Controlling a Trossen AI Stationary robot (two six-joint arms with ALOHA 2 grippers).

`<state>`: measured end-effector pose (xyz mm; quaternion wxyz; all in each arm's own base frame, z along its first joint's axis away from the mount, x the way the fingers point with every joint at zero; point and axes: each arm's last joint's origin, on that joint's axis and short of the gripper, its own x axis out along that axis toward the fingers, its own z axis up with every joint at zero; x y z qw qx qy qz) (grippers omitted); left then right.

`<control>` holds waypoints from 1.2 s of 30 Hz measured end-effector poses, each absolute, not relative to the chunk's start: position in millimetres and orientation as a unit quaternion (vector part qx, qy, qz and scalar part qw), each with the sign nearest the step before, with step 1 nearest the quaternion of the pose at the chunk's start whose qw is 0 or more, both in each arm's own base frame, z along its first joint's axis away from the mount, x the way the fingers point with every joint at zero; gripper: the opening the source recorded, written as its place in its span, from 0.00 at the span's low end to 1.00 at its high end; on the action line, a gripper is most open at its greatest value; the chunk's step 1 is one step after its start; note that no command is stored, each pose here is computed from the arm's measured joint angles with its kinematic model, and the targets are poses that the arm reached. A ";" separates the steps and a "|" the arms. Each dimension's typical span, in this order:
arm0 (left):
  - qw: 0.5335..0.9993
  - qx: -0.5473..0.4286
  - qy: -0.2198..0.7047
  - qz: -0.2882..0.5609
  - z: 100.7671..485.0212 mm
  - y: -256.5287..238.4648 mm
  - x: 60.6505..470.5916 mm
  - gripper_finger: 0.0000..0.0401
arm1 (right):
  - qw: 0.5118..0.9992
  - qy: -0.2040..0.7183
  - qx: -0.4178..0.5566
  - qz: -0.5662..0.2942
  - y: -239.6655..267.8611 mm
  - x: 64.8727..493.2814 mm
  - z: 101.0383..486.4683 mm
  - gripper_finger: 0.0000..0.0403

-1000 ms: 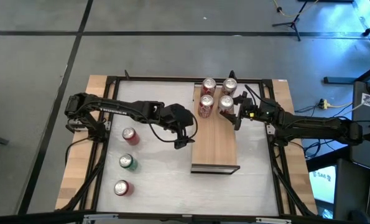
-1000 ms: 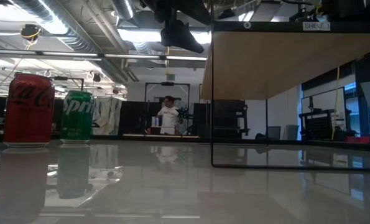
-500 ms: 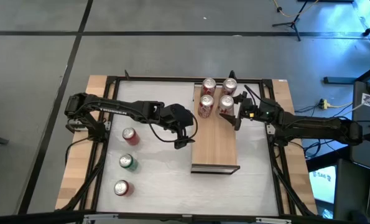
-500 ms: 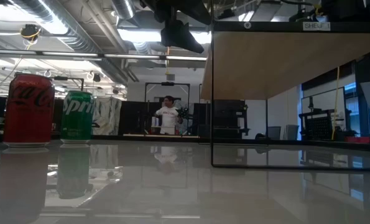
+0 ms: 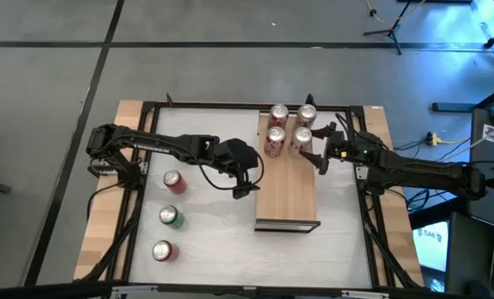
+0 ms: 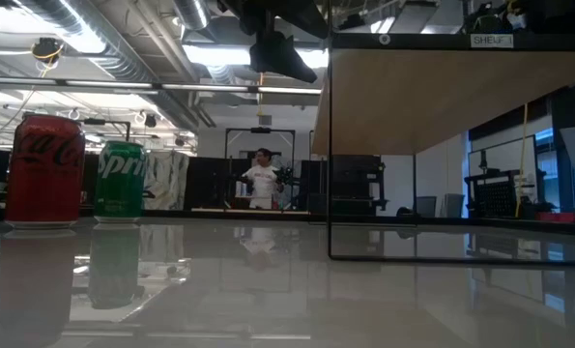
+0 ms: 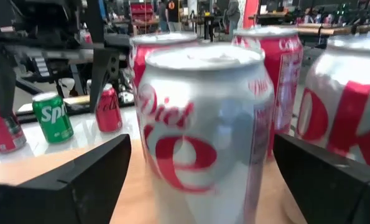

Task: Place canned beverage on shelf
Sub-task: Adjust the silver soda can on the shelf

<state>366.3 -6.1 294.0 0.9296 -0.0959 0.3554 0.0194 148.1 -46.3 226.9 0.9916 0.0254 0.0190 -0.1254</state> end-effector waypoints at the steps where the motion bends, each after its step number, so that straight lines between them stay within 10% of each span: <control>1: 0.930 -0.096 0.355 0.019 294.0 -6.1 366.3 0.97 | 0.991 0.023 0.026 -0.125 -45.7 146.4 226.7 0.96; 25: 0.930 -0.096 0.355 0.020 294.0 -6.1 366.3 0.97 | 0.991 -0.023 -0.009 -0.130 -34.1 109.7 241.6 0.96; 36: 0.930 -0.096 0.354 0.020 294.2 -6.1 366.5 0.97 | 0.961 -0.041 -0.008 -0.275 -40.3 101.5 244.9 0.96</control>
